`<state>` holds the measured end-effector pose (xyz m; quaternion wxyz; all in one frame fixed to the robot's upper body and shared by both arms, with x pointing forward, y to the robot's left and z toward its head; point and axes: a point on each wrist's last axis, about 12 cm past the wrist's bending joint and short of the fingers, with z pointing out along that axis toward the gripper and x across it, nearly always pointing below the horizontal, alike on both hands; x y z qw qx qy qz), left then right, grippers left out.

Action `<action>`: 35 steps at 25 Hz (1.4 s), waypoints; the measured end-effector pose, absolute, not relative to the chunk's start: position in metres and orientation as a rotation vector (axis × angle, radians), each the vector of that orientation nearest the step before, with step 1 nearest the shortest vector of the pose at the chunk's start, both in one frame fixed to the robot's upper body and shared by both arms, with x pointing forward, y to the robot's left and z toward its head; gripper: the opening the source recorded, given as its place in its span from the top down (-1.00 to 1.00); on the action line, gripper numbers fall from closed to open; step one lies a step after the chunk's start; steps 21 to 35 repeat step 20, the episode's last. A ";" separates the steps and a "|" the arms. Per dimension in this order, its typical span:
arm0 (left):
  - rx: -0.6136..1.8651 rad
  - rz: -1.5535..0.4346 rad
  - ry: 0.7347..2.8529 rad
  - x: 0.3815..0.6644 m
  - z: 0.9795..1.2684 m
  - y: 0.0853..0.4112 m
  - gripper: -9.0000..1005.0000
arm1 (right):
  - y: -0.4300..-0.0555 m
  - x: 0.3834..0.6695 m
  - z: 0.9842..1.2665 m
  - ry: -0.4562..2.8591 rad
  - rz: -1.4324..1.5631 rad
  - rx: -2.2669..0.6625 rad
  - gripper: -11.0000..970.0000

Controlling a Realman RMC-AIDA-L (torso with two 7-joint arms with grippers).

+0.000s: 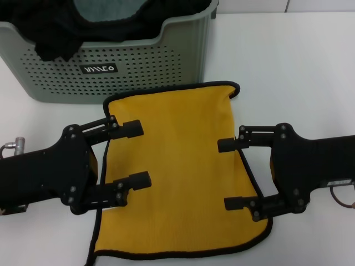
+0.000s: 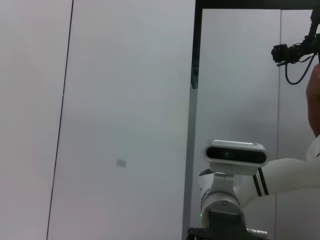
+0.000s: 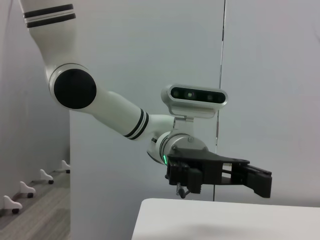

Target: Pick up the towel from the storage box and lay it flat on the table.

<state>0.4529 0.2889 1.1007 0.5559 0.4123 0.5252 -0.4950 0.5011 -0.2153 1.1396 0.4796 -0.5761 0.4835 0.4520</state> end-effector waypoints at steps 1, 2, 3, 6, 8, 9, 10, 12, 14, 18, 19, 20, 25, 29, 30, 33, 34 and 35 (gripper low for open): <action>0.973 -1.172 1.240 0.452 1.101 0.289 -0.52 | -0.215 0.501 1.139 1.180 1.105 -1.407 -0.64; 0.974 -1.175 1.239 0.452 1.101 0.289 -0.52 | -0.215 0.500 1.139 1.179 1.107 -1.407 -0.63; 0.973 -1.180 1.238 0.451 1.101 0.289 -0.52 | -0.215 0.500 1.139 1.179 1.108 -1.408 -0.63; 0.971 -1.189 1.233 0.447 1.100 0.290 -0.52 | -0.215 0.500 1.138 1.178 1.109 -1.408 -0.63; 0.965 -1.195 1.236 0.445 1.098 0.290 -0.52 | -0.215 0.500 1.137 1.181 1.110 -1.406 -0.63; 0.959 -1.201 1.239 0.445 1.097 0.290 -0.52 | -0.215 0.500 1.137 1.183 1.112 -1.405 -0.63; 0.955 -1.206 1.241 0.445 1.096 0.289 -0.52 | -0.214 0.501 1.137 1.184 1.115 -1.405 -0.63; 0.953 -1.215 1.244 0.445 1.095 0.289 -0.52 | -0.213 0.501 1.136 1.184 1.119 -1.406 -0.63; 0.957 -1.219 1.248 0.445 1.095 0.289 -0.52 | -0.213 0.502 1.136 1.183 1.121 -1.407 -0.63; 0.959 -1.220 1.248 0.445 1.095 0.289 -0.52 | -0.211 0.502 1.136 1.182 1.122 -1.408 -0.63; 0.959 -1.220 1.248 0.445 1.095 0.289 -0.52 | -0.211 0.502 1.136 1.182 1.122 -1.409 -0.63; 0.960 -1.220 1.249 0.445 1.095 0.289 -0.52 | -0.210 0.502 1.136 1.183 1.122 -1.410 -0.63; 0.960 -1.220 1.249 0.445 1.095 0.289 -0.52 | -0.210 0.502 1.136 1.183 1.122 -1.410 -0.63; 0.960 -1.220 1.249 0.445 1.095 0.289 -0.52 | -0.210 0.502 1.136 1.183 1.122 -1.410 -0.63; 0.960 -1.220 1.249 0.445 1.095 0.289 -0.52 | -0.210 0.502 1.136 1.183 1.122 -1.410 -0.63; 0.960 -1.220 1.249 0.445 1.095 0.289 -0.52 | -0.210 0.502 1.136 1.183 1.122 -1.410 -0.63; 0.960 -1.220 1.249 0.445 1.095 0.289 -0.52 | -0.210 0.502 1.136 1.183 1.122 -1.410 -0.63; 0.960 -1.220 1.249 0.445 1.095 0.289 -0.52 | -0.210 0.502 1.136 1.183 1.122 -1.410 -0.63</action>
